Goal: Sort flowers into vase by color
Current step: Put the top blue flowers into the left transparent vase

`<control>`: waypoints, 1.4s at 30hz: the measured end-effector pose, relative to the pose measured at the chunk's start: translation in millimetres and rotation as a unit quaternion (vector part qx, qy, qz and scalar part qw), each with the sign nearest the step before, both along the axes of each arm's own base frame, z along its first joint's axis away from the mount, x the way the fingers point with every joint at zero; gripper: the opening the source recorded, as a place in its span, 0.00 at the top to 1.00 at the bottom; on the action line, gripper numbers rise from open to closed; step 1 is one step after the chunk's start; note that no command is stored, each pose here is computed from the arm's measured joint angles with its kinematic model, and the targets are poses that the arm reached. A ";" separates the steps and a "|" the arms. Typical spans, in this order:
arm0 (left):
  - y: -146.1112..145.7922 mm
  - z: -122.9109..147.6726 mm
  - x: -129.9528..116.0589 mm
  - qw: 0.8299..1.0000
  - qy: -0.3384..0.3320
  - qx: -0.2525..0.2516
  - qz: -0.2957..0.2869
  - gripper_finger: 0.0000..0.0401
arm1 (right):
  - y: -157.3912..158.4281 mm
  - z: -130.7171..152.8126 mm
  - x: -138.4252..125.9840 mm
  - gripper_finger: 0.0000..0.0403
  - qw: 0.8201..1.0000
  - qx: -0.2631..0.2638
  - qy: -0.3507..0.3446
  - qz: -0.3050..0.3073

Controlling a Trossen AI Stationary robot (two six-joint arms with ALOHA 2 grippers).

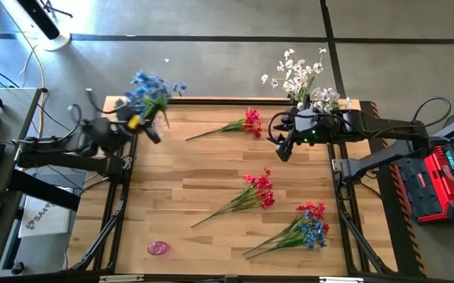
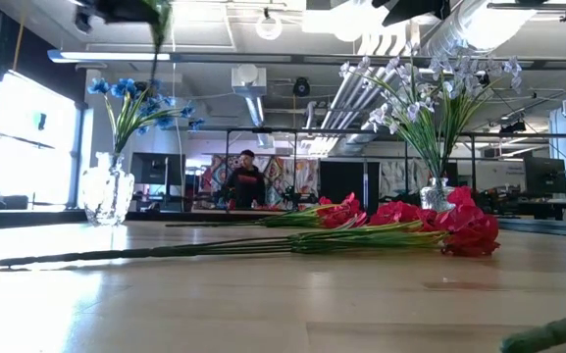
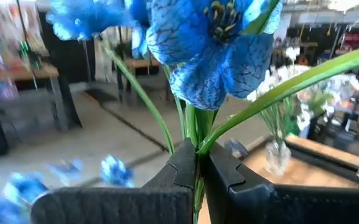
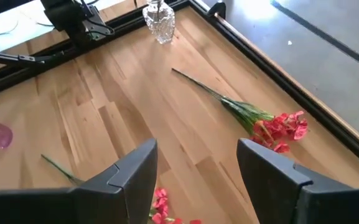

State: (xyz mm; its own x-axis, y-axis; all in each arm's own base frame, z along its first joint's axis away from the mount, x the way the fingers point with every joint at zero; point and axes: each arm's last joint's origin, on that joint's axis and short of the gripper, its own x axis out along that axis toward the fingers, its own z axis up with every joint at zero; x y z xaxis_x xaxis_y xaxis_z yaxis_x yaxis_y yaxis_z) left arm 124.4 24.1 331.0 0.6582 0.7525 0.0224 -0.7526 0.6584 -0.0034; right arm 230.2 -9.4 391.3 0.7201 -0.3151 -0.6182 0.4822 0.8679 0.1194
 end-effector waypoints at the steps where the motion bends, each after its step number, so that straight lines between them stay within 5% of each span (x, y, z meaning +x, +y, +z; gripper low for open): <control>1: -0.4 2.4 -7.1 1.000 -0.002 0.012 0.000 1.00 | -0.3 0.3 0.2 0.48 1.000 -0.003 -0.001 0.000; 10: 2.7 -20.6 -50.1 0.993 -0.010 0.031 0.116 1.00 | -1.8 2.1 1.4 0.48 1.000 -0.011 -0.012 -0.008; 18: 8.9 -62.6 -49.6 0.980 -0.006 0.022 0.199 1.00 | -9.6 11.0 7.5 0.48 0.998 -0.037 -0.057 0.002; 27: 17.1 -78.5 -46.0 0.976 -0.061 0.040 0.205 1.00 | -13.8 11.4 7.9 0.48 0.998 -0.016 -0.064 0.012; 34: 19.3 -73.3 -49.1 0.971 -0.036 0.072 0.227 1.00 | -13.0 9.4 6.8 0.48 0.998 -0.003 -0.056 0.011; 42: 26.7 -94.4 -46.7 0.971 0.007 0.027 0.236 1.00 | -14.8 10.4 7.2 0.48 0.998 -0.005 -0.062 0.006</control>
State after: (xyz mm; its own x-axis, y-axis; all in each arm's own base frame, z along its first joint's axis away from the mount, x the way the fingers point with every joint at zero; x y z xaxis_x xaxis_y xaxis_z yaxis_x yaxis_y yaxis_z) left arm 77.7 50.8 236.6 0.2402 0.9686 0.0636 -0.9706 0.2385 0.0329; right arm 237.5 -24.2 401.7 0.7941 -0.3123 -0.5215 0.4547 0.8745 0.1687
